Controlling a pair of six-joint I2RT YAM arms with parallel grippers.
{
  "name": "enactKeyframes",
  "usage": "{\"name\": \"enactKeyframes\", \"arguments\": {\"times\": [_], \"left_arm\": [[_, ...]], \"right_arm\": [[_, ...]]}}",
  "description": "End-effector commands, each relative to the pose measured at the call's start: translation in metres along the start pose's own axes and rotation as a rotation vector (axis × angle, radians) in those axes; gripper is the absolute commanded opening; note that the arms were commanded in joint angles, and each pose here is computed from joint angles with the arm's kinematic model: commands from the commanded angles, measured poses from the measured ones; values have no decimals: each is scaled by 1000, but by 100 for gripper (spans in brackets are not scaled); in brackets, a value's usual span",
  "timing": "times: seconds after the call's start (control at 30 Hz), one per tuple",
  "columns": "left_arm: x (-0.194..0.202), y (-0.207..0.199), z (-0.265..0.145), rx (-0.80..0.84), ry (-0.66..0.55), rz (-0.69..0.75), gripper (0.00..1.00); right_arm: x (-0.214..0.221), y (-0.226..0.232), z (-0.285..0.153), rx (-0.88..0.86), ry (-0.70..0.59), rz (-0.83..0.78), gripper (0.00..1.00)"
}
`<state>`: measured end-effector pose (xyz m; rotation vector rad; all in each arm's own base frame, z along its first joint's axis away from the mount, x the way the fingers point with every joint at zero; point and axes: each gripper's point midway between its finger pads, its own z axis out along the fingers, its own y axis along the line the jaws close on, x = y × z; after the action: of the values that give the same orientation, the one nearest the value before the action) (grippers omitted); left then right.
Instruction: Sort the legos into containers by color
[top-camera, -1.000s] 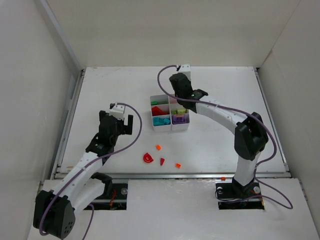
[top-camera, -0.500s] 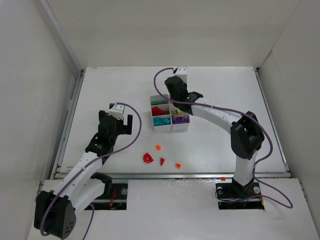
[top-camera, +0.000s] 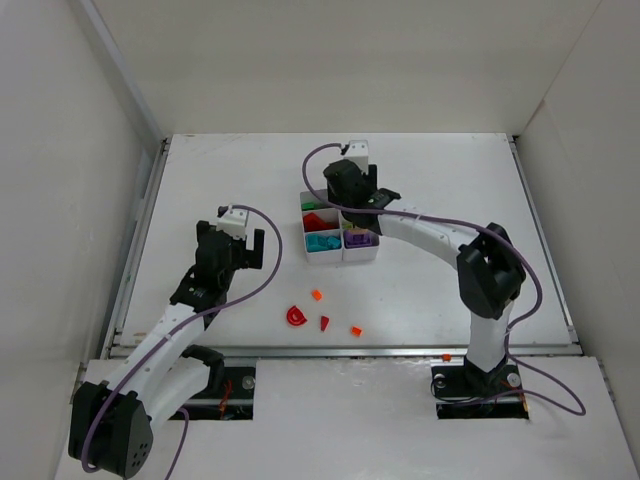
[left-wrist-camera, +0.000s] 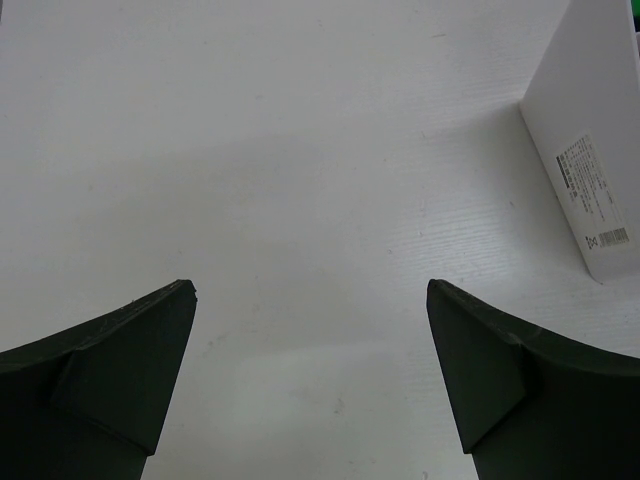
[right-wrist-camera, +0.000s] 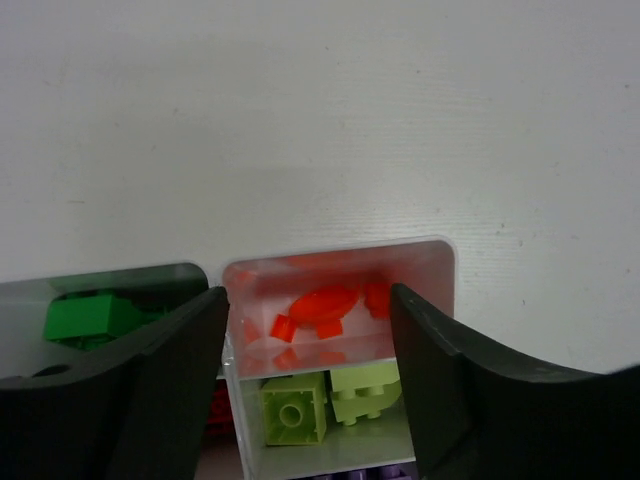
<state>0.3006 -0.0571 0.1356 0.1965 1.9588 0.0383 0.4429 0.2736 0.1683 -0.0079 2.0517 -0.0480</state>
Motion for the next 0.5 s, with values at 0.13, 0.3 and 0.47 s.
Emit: {"name": "enactKeyframes", "arguments": {"times": [0.13,0.3,0.47], "left_arm": [[-6,1,1,-3,-32,-3,100],[-8,0,0,8,-42,5,100],[-9,-5,1,35,-55,9,100]], "right_arm": [[-32,-2,-33,-34,-40,41,75],[-54,-2,-94,-190,-94,-96,91],[13,17,-150,-508,97,-264,100]]}}
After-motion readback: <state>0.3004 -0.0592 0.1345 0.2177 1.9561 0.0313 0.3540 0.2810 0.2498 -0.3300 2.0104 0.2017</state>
